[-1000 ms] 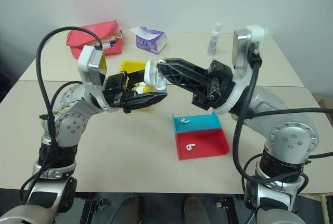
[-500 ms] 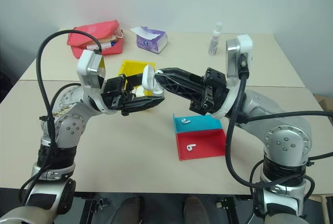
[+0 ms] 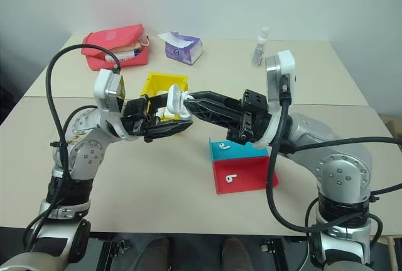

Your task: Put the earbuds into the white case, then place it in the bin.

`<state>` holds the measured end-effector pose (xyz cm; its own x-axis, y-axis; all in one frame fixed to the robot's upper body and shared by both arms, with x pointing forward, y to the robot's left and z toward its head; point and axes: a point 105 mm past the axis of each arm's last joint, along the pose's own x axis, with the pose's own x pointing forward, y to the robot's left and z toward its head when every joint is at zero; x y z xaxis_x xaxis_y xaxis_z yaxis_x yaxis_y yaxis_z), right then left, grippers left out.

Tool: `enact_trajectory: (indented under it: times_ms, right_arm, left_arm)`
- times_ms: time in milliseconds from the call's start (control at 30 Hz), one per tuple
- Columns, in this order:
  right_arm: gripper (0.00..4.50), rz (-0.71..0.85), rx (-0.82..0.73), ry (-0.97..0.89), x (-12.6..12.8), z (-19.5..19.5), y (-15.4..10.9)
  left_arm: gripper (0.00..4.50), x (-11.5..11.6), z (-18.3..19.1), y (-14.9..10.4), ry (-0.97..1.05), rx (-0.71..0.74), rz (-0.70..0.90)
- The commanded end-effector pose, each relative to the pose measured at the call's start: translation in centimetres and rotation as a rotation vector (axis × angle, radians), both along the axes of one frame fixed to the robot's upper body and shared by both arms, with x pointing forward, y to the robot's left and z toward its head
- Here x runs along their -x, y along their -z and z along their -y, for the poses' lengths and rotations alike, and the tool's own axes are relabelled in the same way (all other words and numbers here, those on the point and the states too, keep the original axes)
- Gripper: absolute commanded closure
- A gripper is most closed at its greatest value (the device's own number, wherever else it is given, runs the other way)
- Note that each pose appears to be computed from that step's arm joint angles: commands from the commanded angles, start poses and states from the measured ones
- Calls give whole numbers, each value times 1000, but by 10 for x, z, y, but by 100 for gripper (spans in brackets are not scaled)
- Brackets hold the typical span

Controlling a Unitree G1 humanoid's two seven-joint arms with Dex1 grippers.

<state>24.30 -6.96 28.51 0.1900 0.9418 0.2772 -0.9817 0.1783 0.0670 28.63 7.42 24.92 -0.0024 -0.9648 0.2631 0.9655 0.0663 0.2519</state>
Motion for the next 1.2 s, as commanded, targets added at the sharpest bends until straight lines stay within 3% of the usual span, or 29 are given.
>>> enact_trajectory:
  times_ms: [33, 1200]
  right_arm:
    - [387, 59, -15, -9, 7, 0, -9]
    - [387, 52, 25, 20, -1, -10, 1]
  left_arm:
    - [172, 3, -3, -6, 10, 21, 32]
    - [172, 15, 0, -19, 52, 21, 33]
